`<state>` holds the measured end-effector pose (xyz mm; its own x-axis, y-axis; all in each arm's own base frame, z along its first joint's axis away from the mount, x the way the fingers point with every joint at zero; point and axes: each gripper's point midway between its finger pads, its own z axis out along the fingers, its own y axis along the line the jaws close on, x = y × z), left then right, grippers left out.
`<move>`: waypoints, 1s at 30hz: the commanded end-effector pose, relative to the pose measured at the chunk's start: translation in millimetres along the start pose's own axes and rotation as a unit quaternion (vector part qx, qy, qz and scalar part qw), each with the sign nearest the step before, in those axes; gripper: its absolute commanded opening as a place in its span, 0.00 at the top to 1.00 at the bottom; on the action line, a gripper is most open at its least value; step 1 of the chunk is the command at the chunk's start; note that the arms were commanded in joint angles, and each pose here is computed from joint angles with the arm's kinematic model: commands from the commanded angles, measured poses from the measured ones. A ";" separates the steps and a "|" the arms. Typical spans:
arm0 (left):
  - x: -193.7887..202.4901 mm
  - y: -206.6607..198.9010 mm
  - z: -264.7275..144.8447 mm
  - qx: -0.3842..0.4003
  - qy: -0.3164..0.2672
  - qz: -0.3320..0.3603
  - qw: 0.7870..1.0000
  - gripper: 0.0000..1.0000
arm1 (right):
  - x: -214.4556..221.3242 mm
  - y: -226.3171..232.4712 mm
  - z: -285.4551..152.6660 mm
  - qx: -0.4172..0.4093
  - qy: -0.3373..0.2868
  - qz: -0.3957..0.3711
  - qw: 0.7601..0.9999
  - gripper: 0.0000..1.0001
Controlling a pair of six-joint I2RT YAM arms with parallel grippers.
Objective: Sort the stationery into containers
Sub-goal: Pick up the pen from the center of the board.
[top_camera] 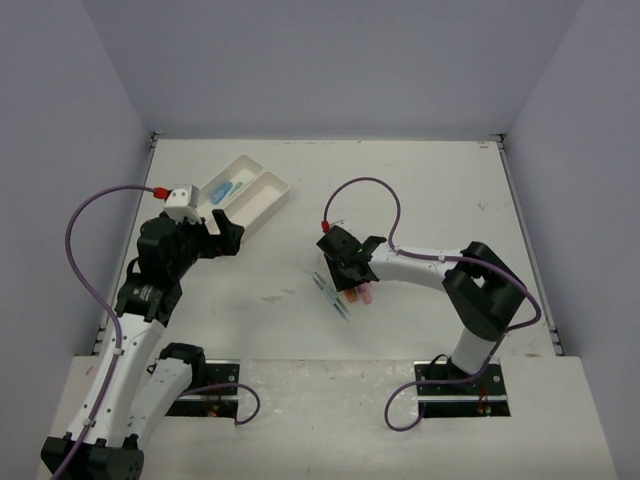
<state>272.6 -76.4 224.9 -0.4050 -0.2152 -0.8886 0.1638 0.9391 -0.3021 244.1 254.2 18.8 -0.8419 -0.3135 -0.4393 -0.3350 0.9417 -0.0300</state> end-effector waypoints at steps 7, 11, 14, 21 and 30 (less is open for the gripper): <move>2.2 -7.7 2.4 0.023 0.003 0.017 1.000 0.00 | -18.4 3.0 -13.9 0.008 -0.035 0.015 0.999 0.60; 2.7 -8.7 2.3 0.026 0.004 0.019 0.999 0.00 | -15.8 4.9 -9.2 0.008 -0.028 0.013 0.999 0.60; 1.9 -9.7 1.9 0.027 0.003 0.020 0.999 0.00 | -12.1 8.1 -3.6 0.005 -0.017 0.011 1.000 0.62; 4.1 -11.0 3.6 0.031 0.008 0.021 0.999 0.00 | -11.3 8.1 -0.7 0.019 -0.015 0.013 1.000 0.63; 4.6 -12.3 3.5 0.035 0.009 0.022 0.999 0.00 | 0.1 16.4 11.8 0.005 0.010 0.008 1.000 0.64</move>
<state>271.4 -85.1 221.8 -0.4248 -0.1979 -0.8834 0.2024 0.9303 -0.3057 244.4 263.3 13.4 -0.8451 -0.3110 -0.4348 -0.3256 0.9445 -0.0429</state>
